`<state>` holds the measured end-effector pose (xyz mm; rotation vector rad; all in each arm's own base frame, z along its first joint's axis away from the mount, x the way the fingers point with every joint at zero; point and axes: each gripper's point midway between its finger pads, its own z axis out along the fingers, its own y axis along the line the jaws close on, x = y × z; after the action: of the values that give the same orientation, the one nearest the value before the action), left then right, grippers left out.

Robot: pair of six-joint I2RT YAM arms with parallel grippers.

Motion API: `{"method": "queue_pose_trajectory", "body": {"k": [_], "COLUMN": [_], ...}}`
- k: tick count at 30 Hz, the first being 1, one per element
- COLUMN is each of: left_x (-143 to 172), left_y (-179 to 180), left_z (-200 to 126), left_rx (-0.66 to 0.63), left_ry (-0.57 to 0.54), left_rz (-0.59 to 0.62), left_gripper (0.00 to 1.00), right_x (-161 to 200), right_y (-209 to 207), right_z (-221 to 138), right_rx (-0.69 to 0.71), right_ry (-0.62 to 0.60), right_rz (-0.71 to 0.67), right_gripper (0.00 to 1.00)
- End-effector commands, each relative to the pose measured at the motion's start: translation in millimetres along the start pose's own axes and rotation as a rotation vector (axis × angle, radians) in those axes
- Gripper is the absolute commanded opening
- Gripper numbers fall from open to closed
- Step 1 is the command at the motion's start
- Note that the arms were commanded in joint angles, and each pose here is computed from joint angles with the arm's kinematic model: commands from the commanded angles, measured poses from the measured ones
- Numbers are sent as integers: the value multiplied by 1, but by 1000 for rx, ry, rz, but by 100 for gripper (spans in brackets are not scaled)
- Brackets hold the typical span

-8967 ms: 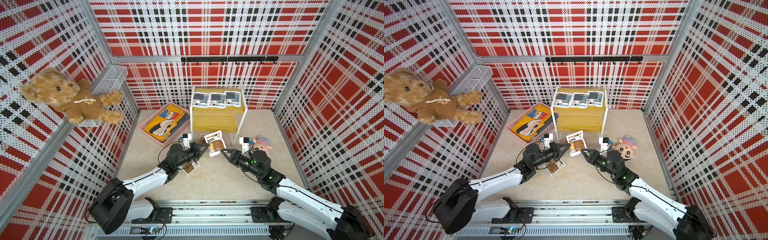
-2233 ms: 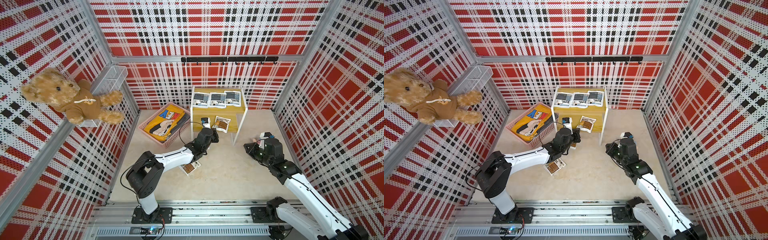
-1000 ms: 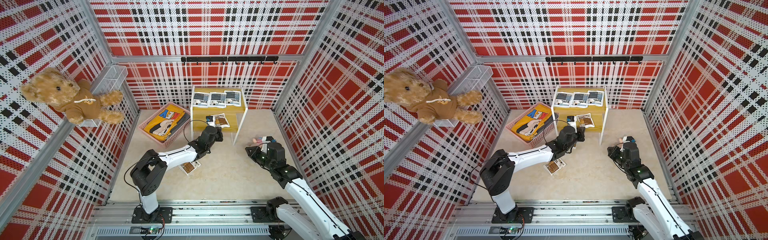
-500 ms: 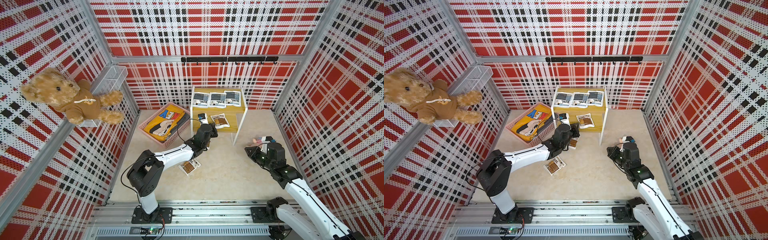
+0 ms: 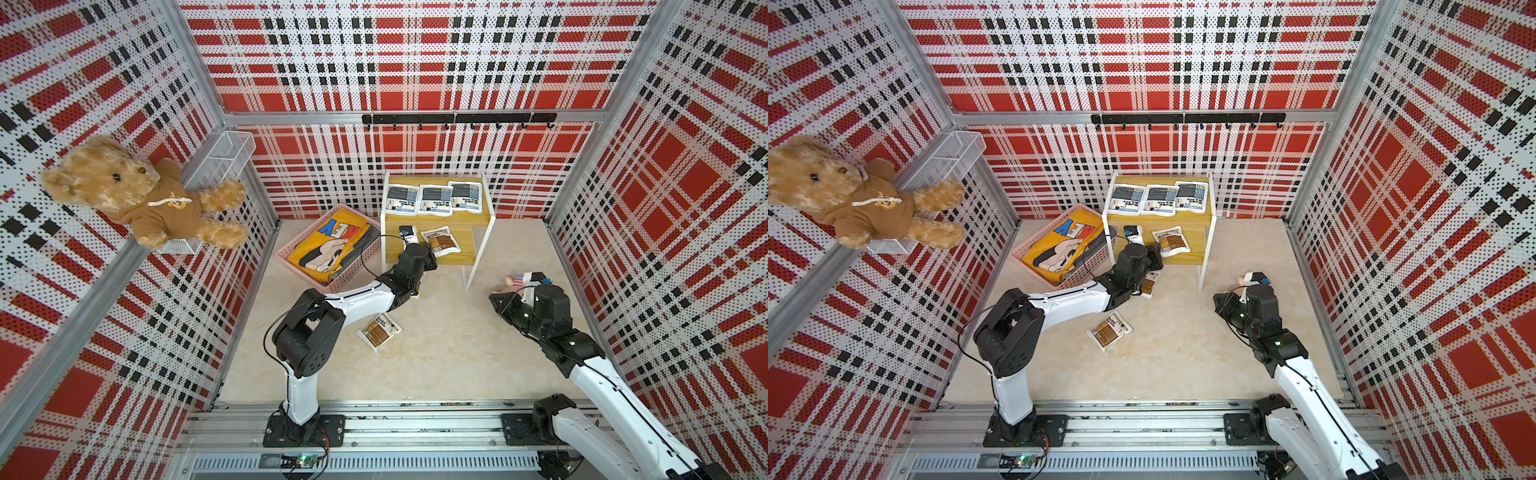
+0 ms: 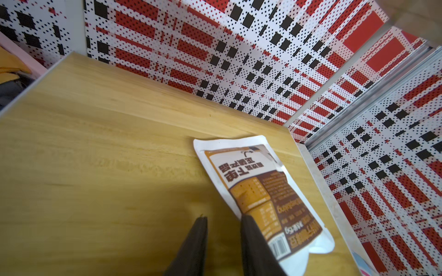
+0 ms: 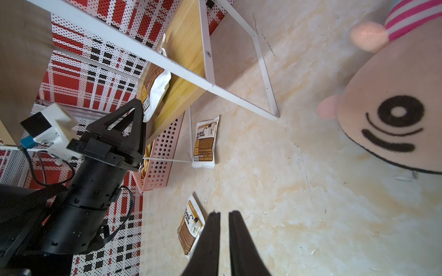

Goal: Place the bagged coffee beans on the shelf by color
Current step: Move the bagged coffee beans to the shelf.

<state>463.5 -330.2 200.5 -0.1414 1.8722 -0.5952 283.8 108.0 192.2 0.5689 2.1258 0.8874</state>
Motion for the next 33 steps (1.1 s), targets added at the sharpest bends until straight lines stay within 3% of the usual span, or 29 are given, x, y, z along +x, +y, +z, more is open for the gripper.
{"method": "queue_pose_trajectory", "body": {"k": [1, 18, 22, 25, 28, 29, 30, 33], "left_x": [-2, 9, 8, 13, 20, 21, 21, 26], "left_y": [-14, -32, -35, -34, -28, -25, -22, -6], "left_z": [8, 23, 20, 23, 21, 19, 15, 6], "left_rx": [32, 73, 116, 160, 194, 199, 203, 194], "left_ry": [-6, 43, 53, 89, 134, 142, 150, 184], "left_rz": [2, 36, 10, -48, -128, -151, -181, -260], "left_gripper": [31, 44, 59, 78, 79, 93, 99, 99], "right_x": [-5, -1, -1, -1, -1, 0, 0, 0], "right_y": [6, 3, 3, 3, 2, 2, 1, 1], "right_z": [-3, -4, -5, -4, -5, -6, -6, -5], "right_rx": [-28, -40, -40, -42, -41, -41, -41, -46], "right_ry": [-20, -16, -17, -15, -18, -19, -21, -22], "right_rz": [-17, -25, -25, -21, -21, -20, -20, -13], "right_gripper": [17, 18, 21, 23, 23, 24, 24, 23]}}
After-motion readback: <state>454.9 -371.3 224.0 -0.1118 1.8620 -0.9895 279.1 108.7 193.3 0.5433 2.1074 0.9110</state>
